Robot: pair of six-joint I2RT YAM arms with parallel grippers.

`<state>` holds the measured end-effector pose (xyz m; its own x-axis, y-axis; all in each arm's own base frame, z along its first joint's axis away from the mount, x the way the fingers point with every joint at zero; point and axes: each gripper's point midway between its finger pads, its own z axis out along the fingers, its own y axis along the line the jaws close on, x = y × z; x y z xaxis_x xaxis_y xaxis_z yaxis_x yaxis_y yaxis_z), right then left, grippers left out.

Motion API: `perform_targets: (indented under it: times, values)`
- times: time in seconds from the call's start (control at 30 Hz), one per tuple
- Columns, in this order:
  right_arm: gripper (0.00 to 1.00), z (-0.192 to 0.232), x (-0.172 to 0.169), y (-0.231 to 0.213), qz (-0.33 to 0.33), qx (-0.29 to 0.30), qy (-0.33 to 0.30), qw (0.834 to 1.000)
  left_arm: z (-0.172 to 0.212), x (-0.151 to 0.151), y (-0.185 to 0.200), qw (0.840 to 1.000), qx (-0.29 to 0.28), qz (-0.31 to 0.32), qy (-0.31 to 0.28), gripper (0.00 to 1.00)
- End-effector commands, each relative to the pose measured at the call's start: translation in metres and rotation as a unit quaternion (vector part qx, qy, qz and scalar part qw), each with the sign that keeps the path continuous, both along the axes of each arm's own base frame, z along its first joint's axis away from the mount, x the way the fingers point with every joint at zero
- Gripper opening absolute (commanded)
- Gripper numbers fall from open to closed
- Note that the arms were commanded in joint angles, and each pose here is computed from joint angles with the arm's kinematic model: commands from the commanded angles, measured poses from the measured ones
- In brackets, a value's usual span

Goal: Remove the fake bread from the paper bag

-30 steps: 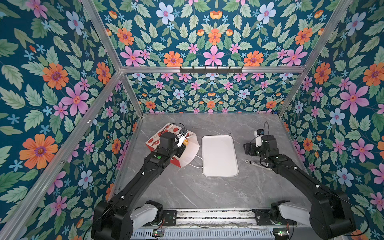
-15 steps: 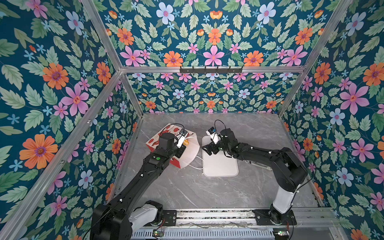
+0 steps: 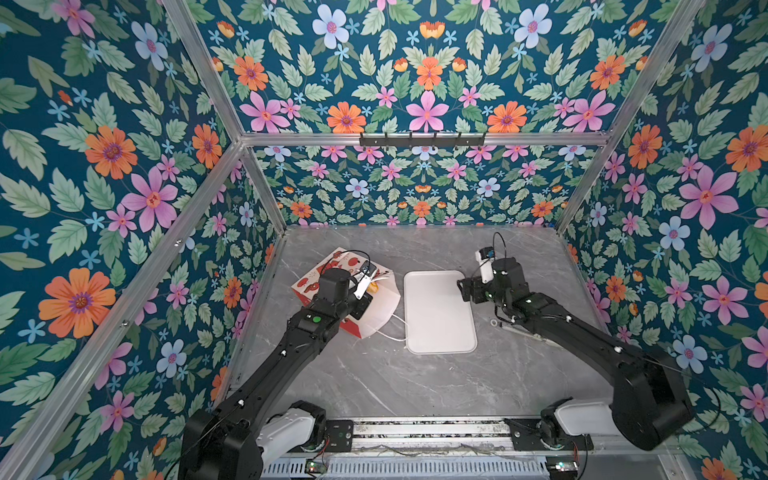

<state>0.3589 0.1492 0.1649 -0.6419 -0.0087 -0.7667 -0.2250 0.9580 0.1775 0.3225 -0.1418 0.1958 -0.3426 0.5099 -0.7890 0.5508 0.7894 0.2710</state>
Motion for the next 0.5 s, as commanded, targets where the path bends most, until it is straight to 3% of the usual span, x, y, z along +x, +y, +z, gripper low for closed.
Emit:
perform_targets:
  times: [0.0,0.07,0.2,0.47]
  values:
    - [0.91,-0.030,-0.035,-0.051,-0.113,-0.016,0.108,0.988,0.004,0.000,0.003,1.000,-0.005,0.011,-0.008,0.00]
    - [0.89,-0.035,-0.049,-0.064,-0.152,0.029,0.151,0.976,0.004,-0.001,0.003,1.000,-0.006,0.012,-0.009,0.00]
    - [0.87,-0.043,-0.072,-0.081,-0.234,0.139,0.215,0.938,0.003,-0.001,0.003,1.000,-0.008,0.012,-0.008,0.00]
    - [0.84,-0.071,-0.102,-0.095,-0.348,0.211,0.308,0.860,0.002,-0.003,0.004,1.000,-0.013,0.015,-0.011,0.00]
